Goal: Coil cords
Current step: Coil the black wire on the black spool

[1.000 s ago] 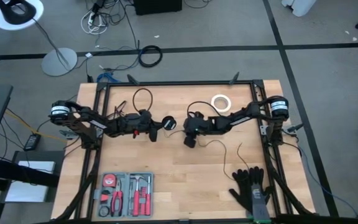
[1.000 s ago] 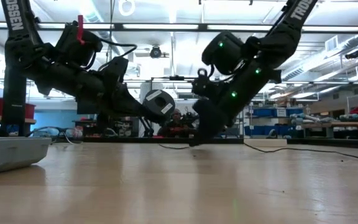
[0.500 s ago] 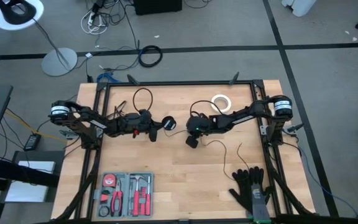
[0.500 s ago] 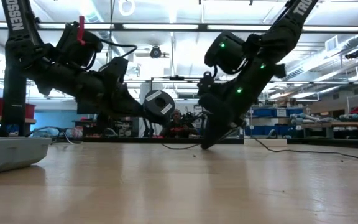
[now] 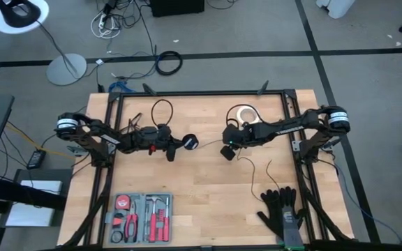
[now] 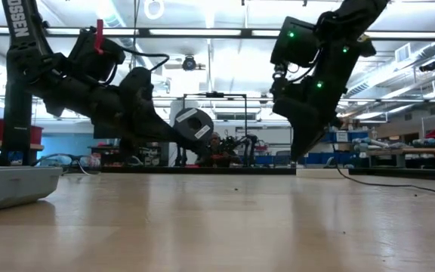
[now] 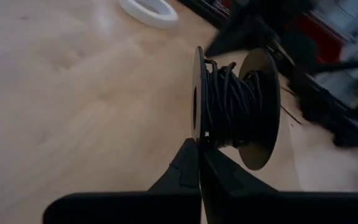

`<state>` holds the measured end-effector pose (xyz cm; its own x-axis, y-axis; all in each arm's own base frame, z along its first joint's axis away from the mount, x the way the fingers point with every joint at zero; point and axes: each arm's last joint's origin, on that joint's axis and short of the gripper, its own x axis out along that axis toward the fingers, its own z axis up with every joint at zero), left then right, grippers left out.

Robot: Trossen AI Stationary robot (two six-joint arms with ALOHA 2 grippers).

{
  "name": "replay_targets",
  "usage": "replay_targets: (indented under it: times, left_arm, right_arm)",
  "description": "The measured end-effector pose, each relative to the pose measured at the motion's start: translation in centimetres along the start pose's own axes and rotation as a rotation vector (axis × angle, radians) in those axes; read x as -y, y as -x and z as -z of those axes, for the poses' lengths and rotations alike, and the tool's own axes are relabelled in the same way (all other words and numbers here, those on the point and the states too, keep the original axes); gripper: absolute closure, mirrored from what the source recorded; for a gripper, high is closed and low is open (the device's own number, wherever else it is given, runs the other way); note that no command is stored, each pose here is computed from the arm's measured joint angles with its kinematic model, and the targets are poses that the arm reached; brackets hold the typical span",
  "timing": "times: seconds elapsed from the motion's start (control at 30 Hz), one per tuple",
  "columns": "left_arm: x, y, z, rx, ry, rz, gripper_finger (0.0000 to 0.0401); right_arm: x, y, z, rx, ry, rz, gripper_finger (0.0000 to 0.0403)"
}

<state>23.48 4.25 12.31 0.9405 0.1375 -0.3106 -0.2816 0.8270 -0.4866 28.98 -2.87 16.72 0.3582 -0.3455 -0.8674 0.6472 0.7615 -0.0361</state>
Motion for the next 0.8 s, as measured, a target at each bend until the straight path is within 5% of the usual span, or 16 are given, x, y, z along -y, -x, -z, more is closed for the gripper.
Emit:
replay_targets:
  times: [0.47,0.8]
  left_arm:
    - [-0.4,-1.0,1.0,-0.292,-0.106,-0.13,0.0401]
    - [0.7,-2.6,-1.4,-0.257,-0.17,-0.236,0.0401]
  right_arm:
    - [0.9,2.4,-2.9,0.194,-0.115,-0.168,0.0403]
    - [-1.2,2.2,-6.7,0.446,-0.136,-0.503,0.0403]
